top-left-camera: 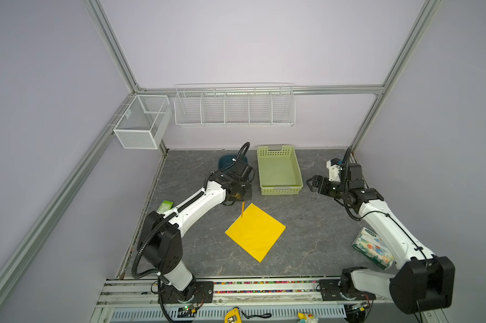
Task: Place the utensils on the paper napkin and roll it up
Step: 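Lift the spoon with the left gripper and carry it over the napkin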
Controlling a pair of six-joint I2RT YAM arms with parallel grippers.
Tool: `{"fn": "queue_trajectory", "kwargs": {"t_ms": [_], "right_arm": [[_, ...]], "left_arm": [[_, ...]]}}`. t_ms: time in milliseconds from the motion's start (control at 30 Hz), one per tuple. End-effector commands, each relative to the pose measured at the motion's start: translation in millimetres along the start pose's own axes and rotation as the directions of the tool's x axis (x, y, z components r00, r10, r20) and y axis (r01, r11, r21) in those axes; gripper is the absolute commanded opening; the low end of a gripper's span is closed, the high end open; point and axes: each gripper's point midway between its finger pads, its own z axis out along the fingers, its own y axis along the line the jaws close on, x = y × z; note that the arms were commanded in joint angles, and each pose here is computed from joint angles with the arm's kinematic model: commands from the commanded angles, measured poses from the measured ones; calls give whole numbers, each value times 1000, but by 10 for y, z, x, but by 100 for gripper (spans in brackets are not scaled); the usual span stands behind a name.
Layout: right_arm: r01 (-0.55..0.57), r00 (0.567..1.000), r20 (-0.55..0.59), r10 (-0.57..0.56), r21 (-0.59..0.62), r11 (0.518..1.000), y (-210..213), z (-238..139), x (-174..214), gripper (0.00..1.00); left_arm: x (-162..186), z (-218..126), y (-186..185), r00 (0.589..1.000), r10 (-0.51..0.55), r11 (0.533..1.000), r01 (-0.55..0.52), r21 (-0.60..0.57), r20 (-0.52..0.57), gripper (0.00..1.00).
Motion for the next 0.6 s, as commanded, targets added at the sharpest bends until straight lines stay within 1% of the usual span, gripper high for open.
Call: {"fn": "queue_trajectory", "kwargs": {"t_ms": [0, 167, 267, 567], "right_arm": [[39, 999, -15, -38, 46, 998, -147, -41, 117, 91], [56, 998, -21, -54, 65, 996, -247, -47, 172, 91], [66, 997, -31, -64, 68, 995, -284, -51, 192, 91], [52, 998, -29, -51, 43, 998, -279, -46, 178, 91]], "left_arm": [[109, -5, -85, 999, 2, 1000, -2, 21, 32, 1], [353, 149, -93, 999, -51, 998, 51, 27, 14, 0], [446, 214, -69, 997, -80, 997, 80, 6, 13, 0], [664, 433, 17, 986, -163, 985, 164, -47, 12, 0]]}}
